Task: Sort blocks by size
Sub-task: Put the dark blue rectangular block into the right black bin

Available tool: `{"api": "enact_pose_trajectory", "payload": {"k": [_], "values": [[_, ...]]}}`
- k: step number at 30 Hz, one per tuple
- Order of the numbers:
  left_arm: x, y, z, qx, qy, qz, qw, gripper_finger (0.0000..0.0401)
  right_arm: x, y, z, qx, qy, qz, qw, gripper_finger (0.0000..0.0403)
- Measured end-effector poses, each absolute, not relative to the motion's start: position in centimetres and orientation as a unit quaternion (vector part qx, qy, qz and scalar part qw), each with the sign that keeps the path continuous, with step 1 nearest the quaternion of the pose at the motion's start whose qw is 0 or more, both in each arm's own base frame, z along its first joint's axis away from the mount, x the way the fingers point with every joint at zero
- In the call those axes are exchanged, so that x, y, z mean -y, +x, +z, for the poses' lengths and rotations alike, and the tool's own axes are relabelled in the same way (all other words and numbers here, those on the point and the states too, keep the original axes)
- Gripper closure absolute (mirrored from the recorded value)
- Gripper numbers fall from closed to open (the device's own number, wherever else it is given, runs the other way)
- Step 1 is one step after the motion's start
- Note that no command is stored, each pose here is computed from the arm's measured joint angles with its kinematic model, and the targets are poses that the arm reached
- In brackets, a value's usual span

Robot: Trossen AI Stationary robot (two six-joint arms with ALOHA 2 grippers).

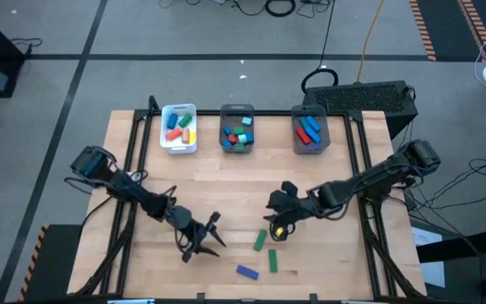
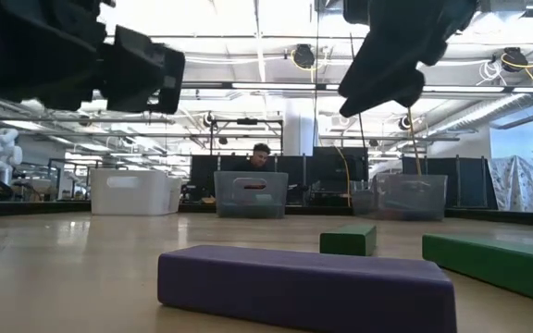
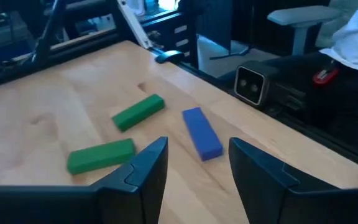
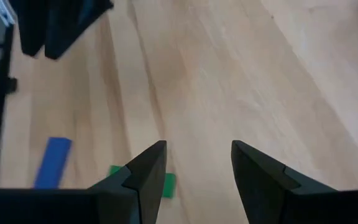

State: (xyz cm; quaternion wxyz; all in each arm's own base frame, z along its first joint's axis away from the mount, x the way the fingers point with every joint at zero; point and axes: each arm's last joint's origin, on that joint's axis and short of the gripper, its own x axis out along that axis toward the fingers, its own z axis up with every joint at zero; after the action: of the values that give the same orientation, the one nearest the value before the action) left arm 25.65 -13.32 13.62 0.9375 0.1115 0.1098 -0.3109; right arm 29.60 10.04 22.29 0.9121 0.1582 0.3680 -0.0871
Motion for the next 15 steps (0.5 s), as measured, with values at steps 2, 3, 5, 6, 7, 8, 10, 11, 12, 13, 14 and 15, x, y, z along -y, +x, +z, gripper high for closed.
{"api": "enact_pose_trajectory", "payload": {"k": [2,3,5,6,7,8,10,11,12,13,14,15], "values": [[14.1,26.3,13.2,-0.095,0.111,-0.313,0.938,0.0228,-10.6,29.4,22.3,-0.365,0.18,-0.09,0.909,0.0236],[14.5,26.7,13.0,-0.089,0.111,-0.311,0.94,0.0228,-10.8,29.4,22.3,-0.363,0.189,-0.091,0.908,0.0236],[15.1,27.3,12.1,-0.1,0.114,-0.309,0.939,0.0228,-11.3,29.3,22.4,-0.358,0.206,-0.09,0.906,0.0236],[15.4,27.7,11.7,-0.107,0.114,-0.308,0.939,0.0228,-11.6,29.2,22.4,-0.356,0.214,-0.088,0.905,0.0236],[15.7,28.0,11.3,-0.113,0.109,-0.307,0.939,0.0227,-11.8,29.1,22.4,-0.358,0.219,-0.087,0.904,0.0236],[15.9,28.2,11.0,-0.117,0.106,-0.308,0.938,0.0226,-12.0,29.0,22.4,-0.358,0.223,-0.087,0.902,0.0236],[16.6,28.8,10.7,-0.118,0.095,-0.31,0.938,0.0217,-12.5,28.8,22.4,-0.359,0.227,-0.086,0.901,0.0236],[16.8,29.0,10.6,-0.118,0.093,-0.312,0.938,0.0209,-12.6,28.7,22.3,-0.358,0.226,-0.089,0.901,0.0236],[17.0,29.0,10.3,-0.124,0.093,-0.314,0.937,0.0198,-12.8,28.6,22.4,-0.356,0.225,-0.091,0.903,0.0236],[17.3,29.1,10.1,-0.129,0.088,-0.316,0.936,0.0186,-13.0,28.5,22.4,-0.353,0.223,-0.09,0.904,0.0236],[17.5,29.4,9.9,-0.131,0.083,-0.316,0.936,0.0172,-13.1,28.5,22.4,-0.352,0.222,-0.09,0.905,0.0236],[17.7,29.5,9.8,-0.133,0.077,-0.316,0.936,0.0157,-13.2,28.5,22.4,-0.352,0.222,-0.09,0.905,0.0236]]}}
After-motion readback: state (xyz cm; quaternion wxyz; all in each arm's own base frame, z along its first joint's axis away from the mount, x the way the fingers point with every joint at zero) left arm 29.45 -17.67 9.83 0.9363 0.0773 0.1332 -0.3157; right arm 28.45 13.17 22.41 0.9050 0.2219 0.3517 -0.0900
